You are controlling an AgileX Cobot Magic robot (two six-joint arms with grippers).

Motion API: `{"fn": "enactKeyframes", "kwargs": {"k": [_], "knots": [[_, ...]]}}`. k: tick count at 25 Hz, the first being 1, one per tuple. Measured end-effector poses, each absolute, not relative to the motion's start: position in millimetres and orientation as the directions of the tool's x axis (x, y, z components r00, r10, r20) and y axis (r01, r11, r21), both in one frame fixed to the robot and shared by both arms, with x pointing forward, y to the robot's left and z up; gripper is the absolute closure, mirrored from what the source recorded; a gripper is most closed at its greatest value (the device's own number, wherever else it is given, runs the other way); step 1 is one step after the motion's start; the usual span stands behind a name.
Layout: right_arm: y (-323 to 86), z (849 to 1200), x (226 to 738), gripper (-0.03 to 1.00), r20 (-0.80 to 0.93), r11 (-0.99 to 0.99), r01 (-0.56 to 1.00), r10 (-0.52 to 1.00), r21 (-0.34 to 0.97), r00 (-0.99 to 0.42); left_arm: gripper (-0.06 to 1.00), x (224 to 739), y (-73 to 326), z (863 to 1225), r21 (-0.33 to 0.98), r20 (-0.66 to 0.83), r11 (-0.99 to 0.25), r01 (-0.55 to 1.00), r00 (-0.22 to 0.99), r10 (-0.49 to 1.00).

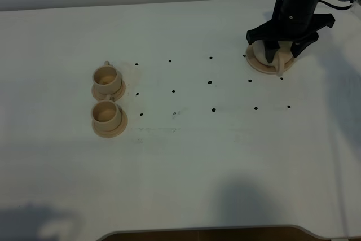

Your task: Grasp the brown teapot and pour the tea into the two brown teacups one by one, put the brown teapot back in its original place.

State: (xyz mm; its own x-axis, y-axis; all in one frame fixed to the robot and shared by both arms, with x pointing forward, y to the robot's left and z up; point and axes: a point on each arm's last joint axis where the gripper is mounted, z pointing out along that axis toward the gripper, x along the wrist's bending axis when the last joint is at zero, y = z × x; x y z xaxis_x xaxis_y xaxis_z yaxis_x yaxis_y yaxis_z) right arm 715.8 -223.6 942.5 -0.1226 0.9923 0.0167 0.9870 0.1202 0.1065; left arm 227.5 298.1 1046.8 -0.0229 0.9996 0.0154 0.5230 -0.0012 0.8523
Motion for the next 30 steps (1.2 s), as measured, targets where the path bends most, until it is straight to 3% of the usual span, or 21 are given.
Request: {"fn": "enactKeyframes", "kwargs": {"k": [30], "knots": [[-234, 942, 708, 0.44, 0.01, 0.13, 0.989, 0.991, 0.077, -0.131, 0.39, 228, 298, 1047, 0.852, 0.015, -0.001, 0.523, -0.023, 1.0]]}}
